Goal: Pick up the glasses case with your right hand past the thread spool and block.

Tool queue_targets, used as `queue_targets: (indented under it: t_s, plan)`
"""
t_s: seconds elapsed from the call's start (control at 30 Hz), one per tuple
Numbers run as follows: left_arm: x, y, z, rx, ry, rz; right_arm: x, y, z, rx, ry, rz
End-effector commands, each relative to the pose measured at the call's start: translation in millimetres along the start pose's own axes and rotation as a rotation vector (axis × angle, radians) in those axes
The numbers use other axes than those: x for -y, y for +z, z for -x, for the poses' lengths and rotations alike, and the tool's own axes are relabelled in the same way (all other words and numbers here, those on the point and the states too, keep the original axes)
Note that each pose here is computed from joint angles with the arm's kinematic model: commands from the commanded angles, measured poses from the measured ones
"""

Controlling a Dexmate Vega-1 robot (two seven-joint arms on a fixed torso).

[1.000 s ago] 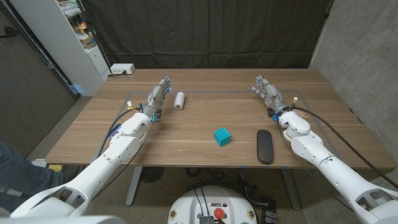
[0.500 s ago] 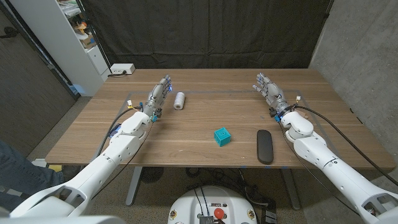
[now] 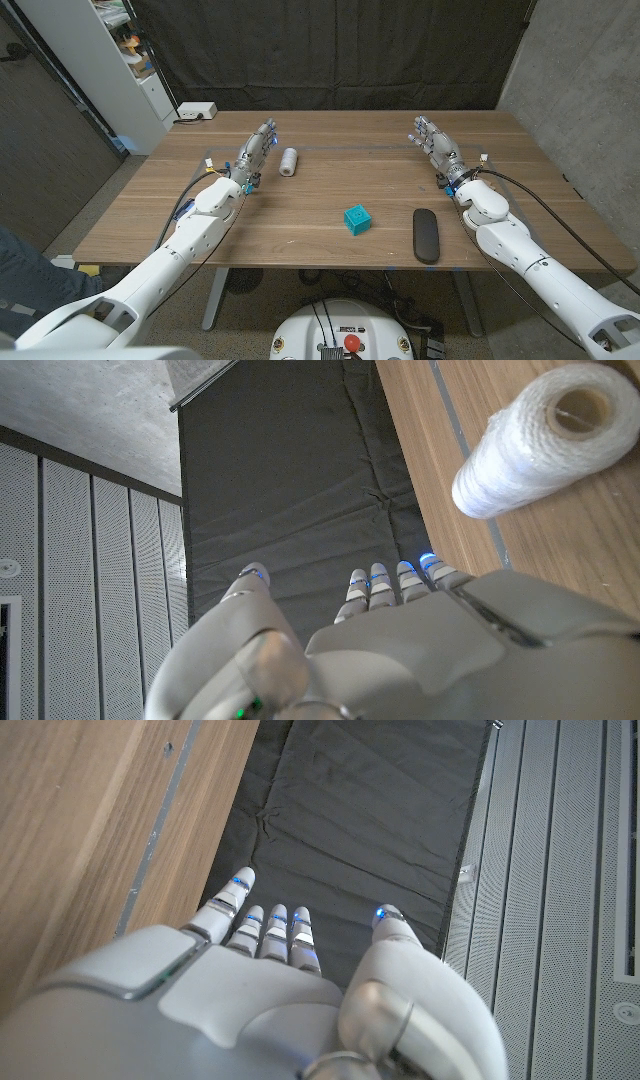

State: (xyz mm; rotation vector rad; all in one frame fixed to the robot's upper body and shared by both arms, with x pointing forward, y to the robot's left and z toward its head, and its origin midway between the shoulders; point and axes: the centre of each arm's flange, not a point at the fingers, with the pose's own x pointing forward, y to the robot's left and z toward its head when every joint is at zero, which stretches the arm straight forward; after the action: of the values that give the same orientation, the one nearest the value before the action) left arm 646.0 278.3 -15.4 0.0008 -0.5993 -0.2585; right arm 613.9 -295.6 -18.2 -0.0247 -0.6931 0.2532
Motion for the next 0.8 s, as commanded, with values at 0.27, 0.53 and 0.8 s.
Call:
queue_targets:
  t_s: [0.27,0.53,0.8]
  plan:
    - [2.6,1.6,-2.8,-0.002,-0.016,-0.011,1.5,8.3,11.1,0.027,0.014,0.027]
    - [0.6,4.2,-1.5,0.0,-0.013,-0.019,4.2,13.6,15.8,0.031,0.029,0.043]
    - [0.7,5.7,-0.5,0.001,-0.019,-0.021,4.1,17.8,22.2,0.05,0.051,0.032]
